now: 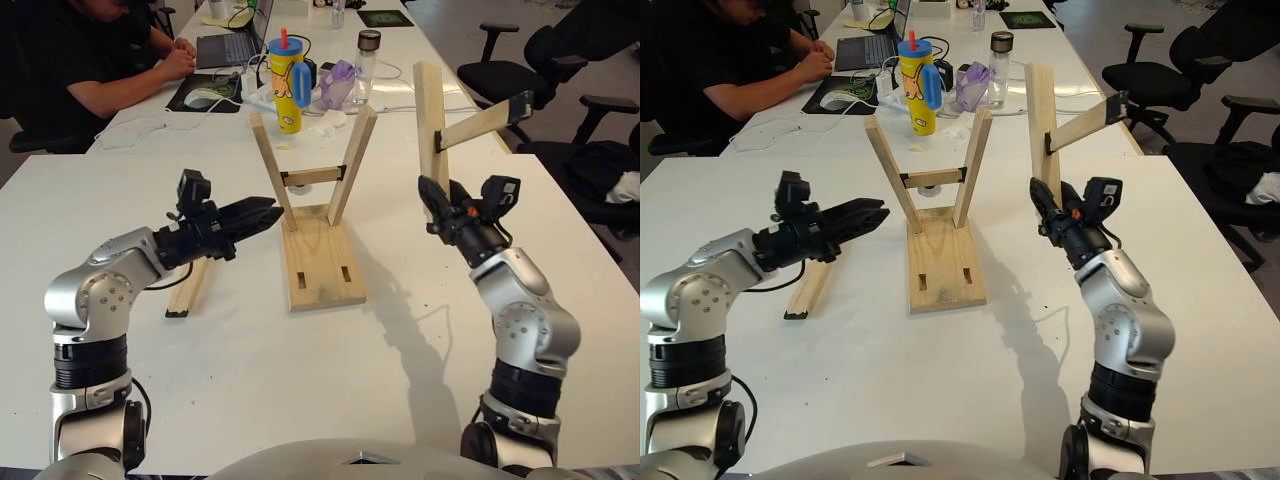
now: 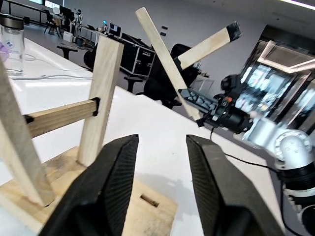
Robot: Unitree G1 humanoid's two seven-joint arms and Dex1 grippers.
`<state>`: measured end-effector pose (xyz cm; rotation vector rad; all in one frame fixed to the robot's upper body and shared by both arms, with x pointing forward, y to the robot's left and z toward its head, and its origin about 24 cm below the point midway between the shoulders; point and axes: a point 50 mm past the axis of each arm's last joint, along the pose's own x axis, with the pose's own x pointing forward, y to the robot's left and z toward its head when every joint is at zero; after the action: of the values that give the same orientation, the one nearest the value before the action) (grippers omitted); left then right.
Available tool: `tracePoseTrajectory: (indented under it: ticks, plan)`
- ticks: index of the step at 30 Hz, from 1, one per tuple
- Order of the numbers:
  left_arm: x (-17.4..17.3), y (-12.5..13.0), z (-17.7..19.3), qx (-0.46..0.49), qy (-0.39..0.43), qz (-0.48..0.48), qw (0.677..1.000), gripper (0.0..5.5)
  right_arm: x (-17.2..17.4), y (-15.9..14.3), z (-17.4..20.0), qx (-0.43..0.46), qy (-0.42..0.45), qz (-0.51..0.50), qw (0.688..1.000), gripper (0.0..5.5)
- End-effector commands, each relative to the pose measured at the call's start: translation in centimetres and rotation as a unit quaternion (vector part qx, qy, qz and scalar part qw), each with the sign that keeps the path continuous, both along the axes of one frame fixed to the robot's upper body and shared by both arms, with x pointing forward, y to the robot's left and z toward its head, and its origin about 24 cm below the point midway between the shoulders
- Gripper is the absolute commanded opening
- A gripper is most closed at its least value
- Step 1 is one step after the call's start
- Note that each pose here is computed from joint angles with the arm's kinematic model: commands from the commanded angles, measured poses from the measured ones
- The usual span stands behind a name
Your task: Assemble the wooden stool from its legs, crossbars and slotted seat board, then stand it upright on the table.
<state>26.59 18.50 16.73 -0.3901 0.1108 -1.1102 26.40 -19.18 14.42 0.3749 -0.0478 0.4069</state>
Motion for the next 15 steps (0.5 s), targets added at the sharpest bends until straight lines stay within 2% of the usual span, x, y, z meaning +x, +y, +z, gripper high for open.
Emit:
tracePoseTrajectory:
  ticks: [1, 4, 10, 15]
  plan:
    - [-0.1, -0.5, 1.0, -0.030, 0.021, -0.036, 0.999, 2.46, -2.6, 1.0, 1.0, 0.025, 0.006, 0.190, 0.981, 2.07]
    - [-0.2, -1.1, 1.3, -0.061, 0.037, -0.070, 0.995, 2.89, -4.4, 1.6, 1.4, 0.051, 0.027, 0.301, 0.952, 2.07]
    - [-0.5, -1.9, 1.2, -0.075, 0.066, -0.111, 0.989, 3.89, -5.8, 2.0, 2.5, 0.103, 0.035, 0.408, 0.906, 2.07]
    - [-0.7, -2.3, 2.1, -0.107, 0.071, -0.142, 0.981, 3.90, -6.3, 2.6, 2.3, 0.104, 0.060, 0.456, 0.882, 2.07]
